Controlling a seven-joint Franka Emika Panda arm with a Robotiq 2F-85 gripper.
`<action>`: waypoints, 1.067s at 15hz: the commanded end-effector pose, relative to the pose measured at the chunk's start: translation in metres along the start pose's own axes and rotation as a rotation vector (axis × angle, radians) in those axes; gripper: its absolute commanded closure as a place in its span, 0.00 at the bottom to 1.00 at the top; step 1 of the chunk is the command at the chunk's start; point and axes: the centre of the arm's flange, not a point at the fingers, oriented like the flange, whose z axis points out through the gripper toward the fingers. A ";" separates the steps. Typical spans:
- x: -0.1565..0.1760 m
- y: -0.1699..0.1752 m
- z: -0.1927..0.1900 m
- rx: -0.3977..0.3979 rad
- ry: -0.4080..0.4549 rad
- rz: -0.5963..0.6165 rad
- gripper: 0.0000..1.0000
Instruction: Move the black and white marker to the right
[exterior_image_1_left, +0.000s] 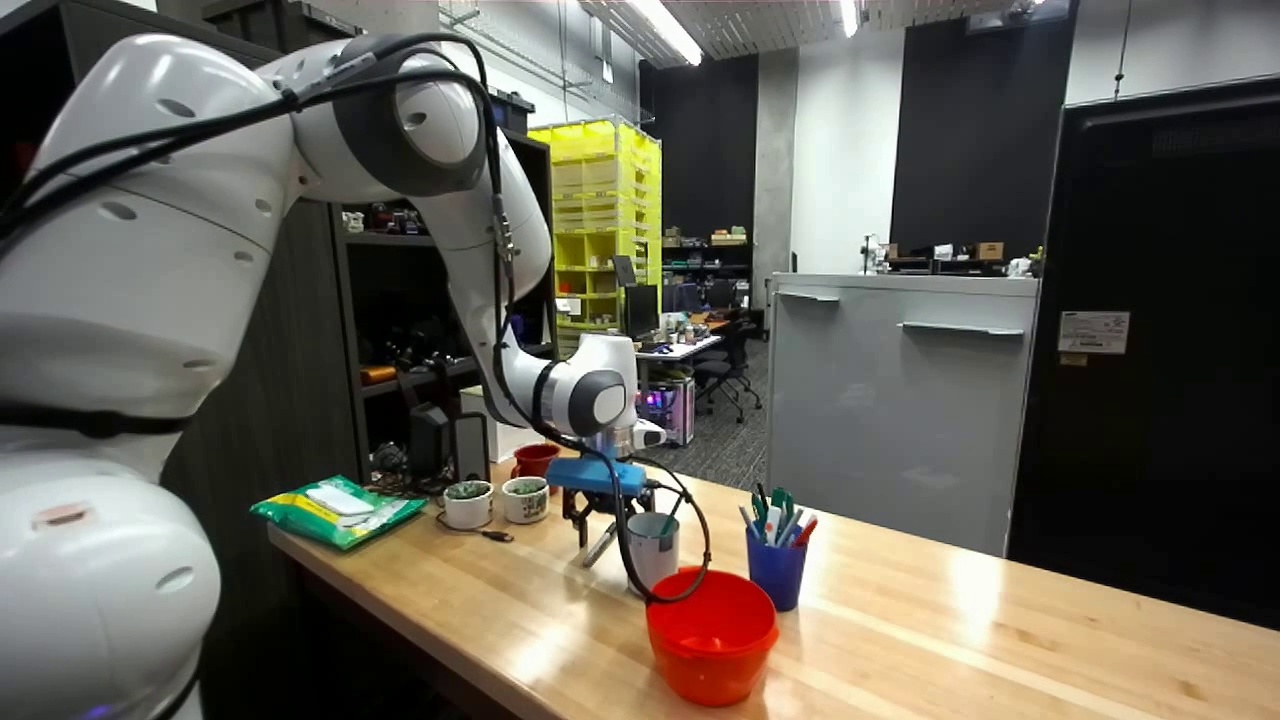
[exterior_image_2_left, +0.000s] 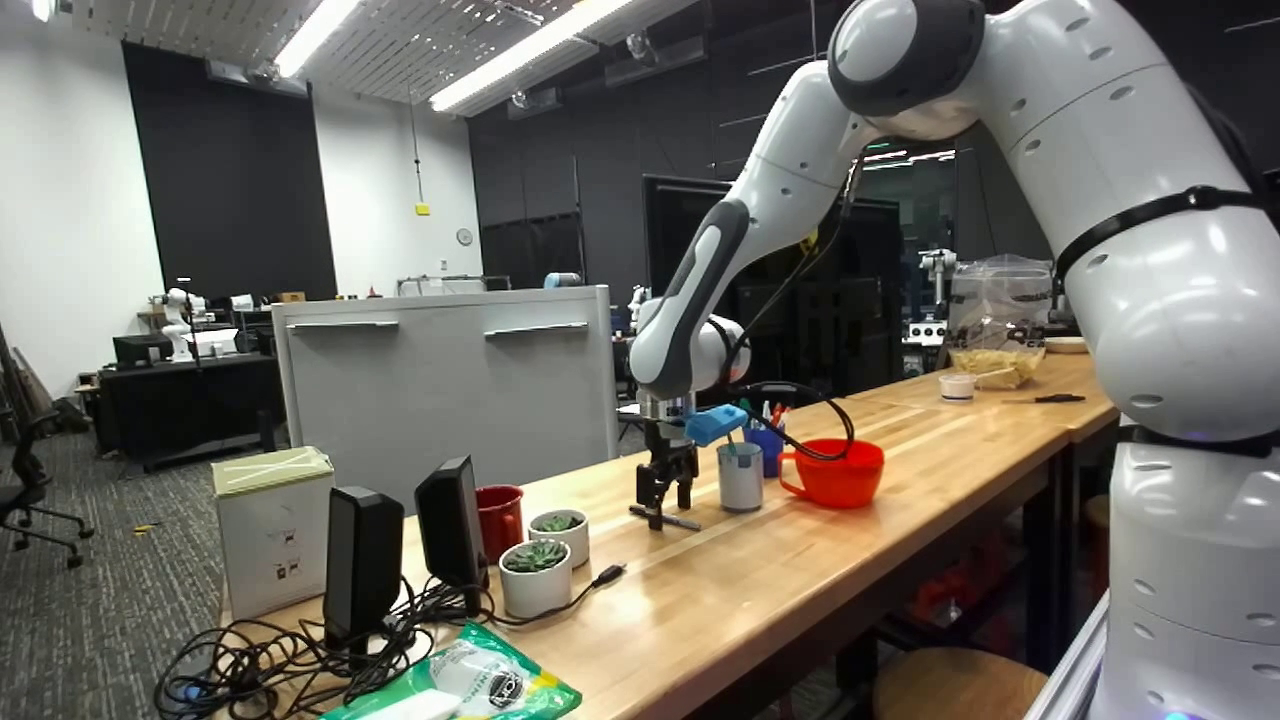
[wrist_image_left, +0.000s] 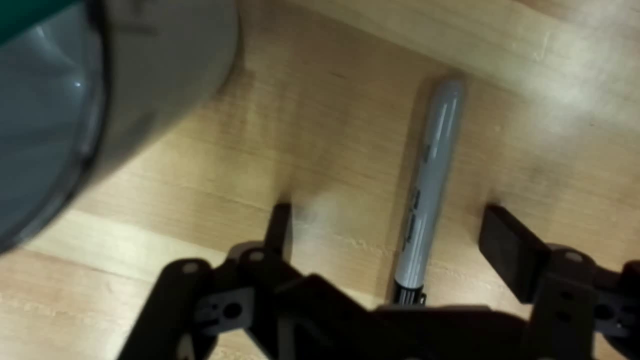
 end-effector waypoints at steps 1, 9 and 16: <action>-0.001 0.003 0.003 0.004 0.020 -0.011 0.38; 0.002 0.006 -0.004 -0.006 0.031 -0.010 0.96; 0.001 -0.002 -0.022 -0.030 0.028 -0.013 0.96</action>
